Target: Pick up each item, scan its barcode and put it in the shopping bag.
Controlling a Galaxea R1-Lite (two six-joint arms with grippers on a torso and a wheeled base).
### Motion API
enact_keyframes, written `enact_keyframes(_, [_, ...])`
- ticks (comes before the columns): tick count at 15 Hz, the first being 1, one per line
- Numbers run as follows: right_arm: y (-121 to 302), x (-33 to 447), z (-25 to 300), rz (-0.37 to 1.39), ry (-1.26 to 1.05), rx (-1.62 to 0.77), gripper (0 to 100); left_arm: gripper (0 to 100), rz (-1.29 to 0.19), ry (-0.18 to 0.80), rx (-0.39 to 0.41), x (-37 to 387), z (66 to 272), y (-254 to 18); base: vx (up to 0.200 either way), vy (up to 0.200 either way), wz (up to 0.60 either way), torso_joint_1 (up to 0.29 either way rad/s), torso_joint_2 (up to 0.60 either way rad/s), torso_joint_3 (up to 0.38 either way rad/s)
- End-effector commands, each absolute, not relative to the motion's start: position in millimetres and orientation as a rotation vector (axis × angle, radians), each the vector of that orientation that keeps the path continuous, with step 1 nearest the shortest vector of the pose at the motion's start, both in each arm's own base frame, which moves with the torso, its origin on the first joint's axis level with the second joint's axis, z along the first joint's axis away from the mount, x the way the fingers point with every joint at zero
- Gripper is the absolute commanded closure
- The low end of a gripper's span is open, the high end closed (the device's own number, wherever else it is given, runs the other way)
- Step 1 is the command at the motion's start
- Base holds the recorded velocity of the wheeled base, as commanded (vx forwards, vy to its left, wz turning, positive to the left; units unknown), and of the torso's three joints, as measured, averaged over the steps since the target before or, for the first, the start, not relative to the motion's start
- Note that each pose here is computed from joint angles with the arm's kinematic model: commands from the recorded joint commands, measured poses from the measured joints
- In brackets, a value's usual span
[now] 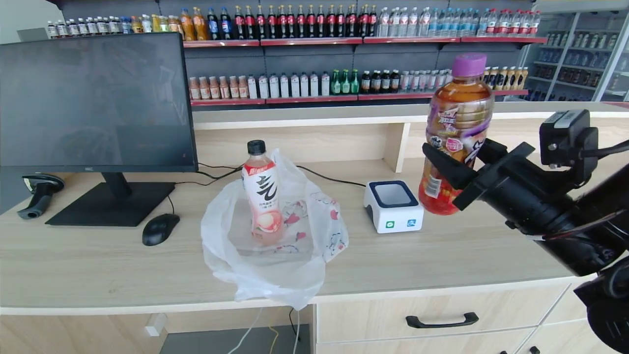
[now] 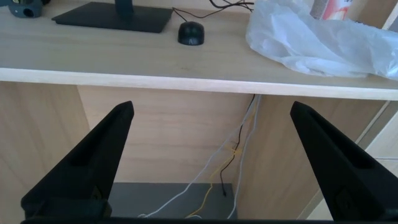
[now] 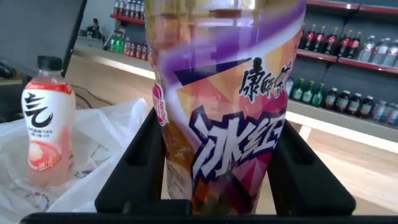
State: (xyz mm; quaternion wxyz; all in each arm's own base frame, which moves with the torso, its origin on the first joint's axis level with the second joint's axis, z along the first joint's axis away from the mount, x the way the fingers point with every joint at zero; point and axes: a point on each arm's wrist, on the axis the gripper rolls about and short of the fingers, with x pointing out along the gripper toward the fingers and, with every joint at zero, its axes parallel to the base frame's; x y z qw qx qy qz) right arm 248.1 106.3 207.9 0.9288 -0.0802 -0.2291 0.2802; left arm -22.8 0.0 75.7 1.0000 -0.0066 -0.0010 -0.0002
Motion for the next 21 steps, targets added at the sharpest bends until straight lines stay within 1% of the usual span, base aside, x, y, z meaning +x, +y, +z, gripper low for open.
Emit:
enact_keyframes(1, [121, 270, 200, 0.617, -0.479, -0.207, 100, 0, 0.0, -0.003, -0.012, -23, 76, 0, 0.0, 0.0, 0.0, 0.0, 0.0, 0.0])
enact_keyframes(3, [128, 284, 204, 0.608, -0.526, -0.254, 100, 0, 0.0, -0.011, -0.015, -23, 77, 0, 0.0, 0.0, 0.0, 0.0, 0.0, 0.0])
enact_keyframes(5, [139, 292, 196, 0.611, -0.532, -0.304, 100, 0, 0.0, -0.012, -0.017, -23, 77, 0, 0.0, 0.0, 0.0, 0.0, 0.0, 0.0])
enact_keyframes(8, [140, 301, 197, 0.527, -0.568, -0.409, 100, 0, 0.003, -0.018, -0.017, -23, 77, 0, 0.0, 0.0, 0.0, 0.0, 0.0, 0.0])
enact_keyframes(10, [143, 308, 193, 0.514, -0.584, -0.466, 100, 0, 0.003, -0.023, -0.018, -23, 78, 0, 0.0, 0.0, 0.0, 0.0, 0.0, 0.0])
enact_keyframes(13, [146, 315, 179, 0.529, -0.568, -0.533, 100, 0, 0.001, -0.009, -0.015, -23, 76, 0, 0.0, 0.0, 0.0, 0.0, 0.0, 0.0])
enact_keyframes(16, [146, 324, 170, 0.575, -0.604, -0.635, 100, 0, 0.001, -0.009, -0.015, -23, 76, 0, 0.0, 0.0, 0.0, 0.0, 0.0, 0.0])
enact_keyframes(20, [147, 340, 157, 0.596, -0.6, -0.662, 100, 0, 0.001, -0.009, -0.015, -23, 76, 0, 0.0, 0.0, 0.0, 0.0, 0.0, 0.0])
enact_keyframes(21, [147, 342, 158, 0.595, -0.609, -0.664, 100, 0, 0.001, -0.009, -0.015, -23, 76, 0, 0.0, 0.0, 0.0, 0.0, 0.0, 0.0])
